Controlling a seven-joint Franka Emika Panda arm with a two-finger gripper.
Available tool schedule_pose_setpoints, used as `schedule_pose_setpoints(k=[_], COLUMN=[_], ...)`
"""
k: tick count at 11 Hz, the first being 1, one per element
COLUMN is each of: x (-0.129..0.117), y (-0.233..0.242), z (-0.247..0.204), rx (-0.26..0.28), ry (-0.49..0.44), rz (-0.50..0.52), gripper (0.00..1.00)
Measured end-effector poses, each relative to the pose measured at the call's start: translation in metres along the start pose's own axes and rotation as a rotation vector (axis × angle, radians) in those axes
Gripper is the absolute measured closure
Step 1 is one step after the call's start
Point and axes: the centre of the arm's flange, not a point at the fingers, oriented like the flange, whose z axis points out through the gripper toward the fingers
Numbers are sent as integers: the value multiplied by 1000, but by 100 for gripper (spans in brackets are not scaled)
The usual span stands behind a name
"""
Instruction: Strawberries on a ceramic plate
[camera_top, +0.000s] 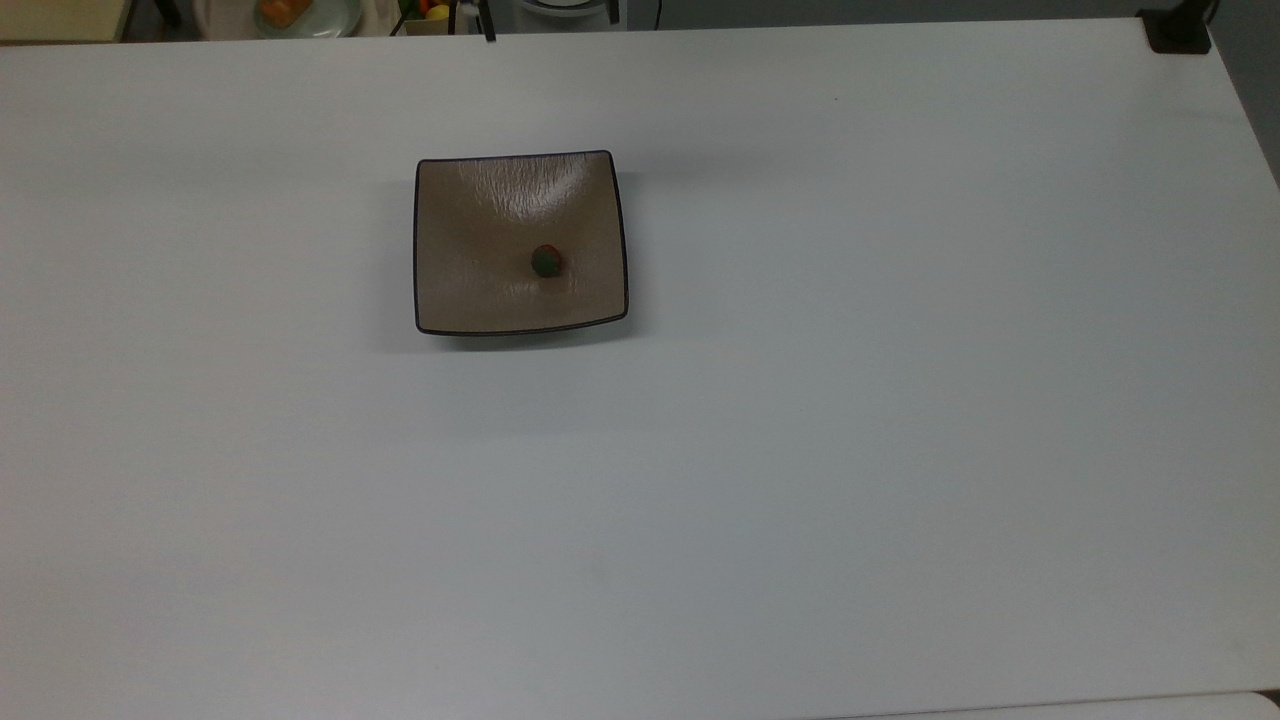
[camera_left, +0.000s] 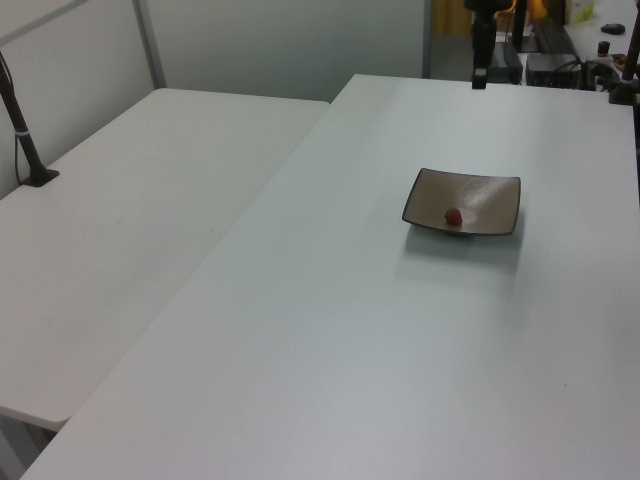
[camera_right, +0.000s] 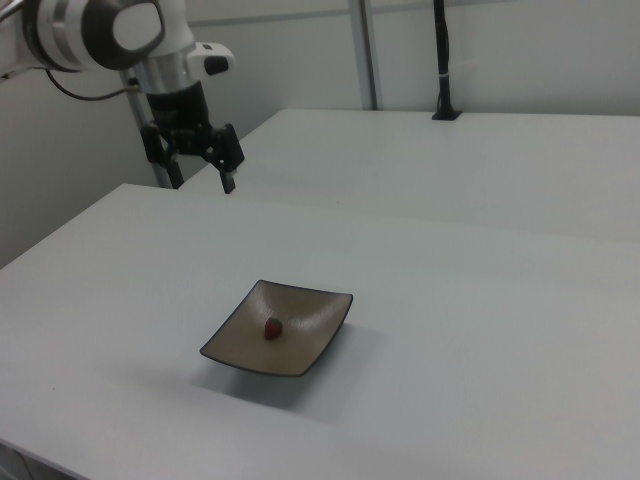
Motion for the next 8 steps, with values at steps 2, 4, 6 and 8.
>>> schedule_pose_setpoints(k=[2,4,6,8], x=[-7,-10,-6,2], y=[-13,-26,-24,-18], z=[-16,-22,-19,-8], rx=[0,1,1,0], ry=[28,39,61,73], rz=[49,64,73,84], gripper=[0,0,0,0])
